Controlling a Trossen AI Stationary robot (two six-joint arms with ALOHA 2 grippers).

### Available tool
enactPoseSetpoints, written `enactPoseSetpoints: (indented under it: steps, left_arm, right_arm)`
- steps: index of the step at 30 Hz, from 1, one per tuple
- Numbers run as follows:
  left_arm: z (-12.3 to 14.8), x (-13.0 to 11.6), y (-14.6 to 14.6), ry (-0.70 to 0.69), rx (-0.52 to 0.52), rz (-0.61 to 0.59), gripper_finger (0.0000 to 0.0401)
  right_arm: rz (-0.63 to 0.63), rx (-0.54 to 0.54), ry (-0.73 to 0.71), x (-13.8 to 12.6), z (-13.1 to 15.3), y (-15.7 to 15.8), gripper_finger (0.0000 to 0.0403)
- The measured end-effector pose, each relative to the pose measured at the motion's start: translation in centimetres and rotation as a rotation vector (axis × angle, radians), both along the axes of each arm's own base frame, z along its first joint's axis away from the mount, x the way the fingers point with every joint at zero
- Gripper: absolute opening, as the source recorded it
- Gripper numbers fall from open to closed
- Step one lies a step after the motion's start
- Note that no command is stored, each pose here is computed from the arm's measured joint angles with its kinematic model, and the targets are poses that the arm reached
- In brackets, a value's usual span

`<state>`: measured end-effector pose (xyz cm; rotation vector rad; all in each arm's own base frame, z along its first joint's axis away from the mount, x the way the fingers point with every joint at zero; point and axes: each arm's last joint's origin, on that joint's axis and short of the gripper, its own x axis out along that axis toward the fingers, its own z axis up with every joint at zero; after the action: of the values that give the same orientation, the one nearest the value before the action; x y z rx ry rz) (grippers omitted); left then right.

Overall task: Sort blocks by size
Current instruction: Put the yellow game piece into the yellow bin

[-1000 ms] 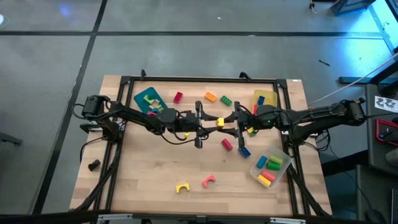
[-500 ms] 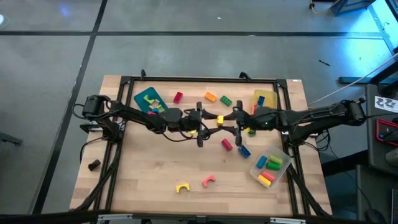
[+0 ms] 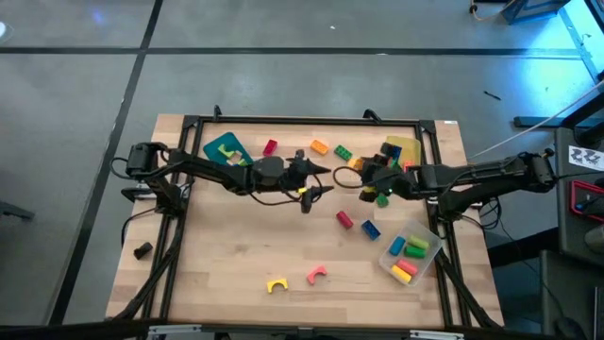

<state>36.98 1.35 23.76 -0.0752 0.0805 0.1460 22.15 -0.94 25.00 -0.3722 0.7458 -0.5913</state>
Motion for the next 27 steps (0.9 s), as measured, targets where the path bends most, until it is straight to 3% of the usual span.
enactPoseSetpoints:
  steps: [6,16,22,27]
  left_arm:
    - [-0.4,-0.1,0.4,0.037,-0.014,0.011,0.0241]
    - [-0.4,-0.1,0.4,0.036,-0.027,0.015,0.0241]
    - [-0.4,-0.1,0.4,0.037,-0.027,0.017,0.0241]
    - [-0.6,-0.1,0.4,0.057,-0.031,0.016,0.0241]
  right_arm:
    - [-0.150,0.032,0.194,-1.7,-1.2,-3.5,0.0149]
    - [-0.398,0.274,0.392,-6.0,-2.6,-9.1,0.0149]
    - [-0.485,0.400,0.421,-7.9,-2.9,-10.7,0.0164]
    - [-0.504,0.442,0.401,-8.4,-2.9,-11.2,0.0183]
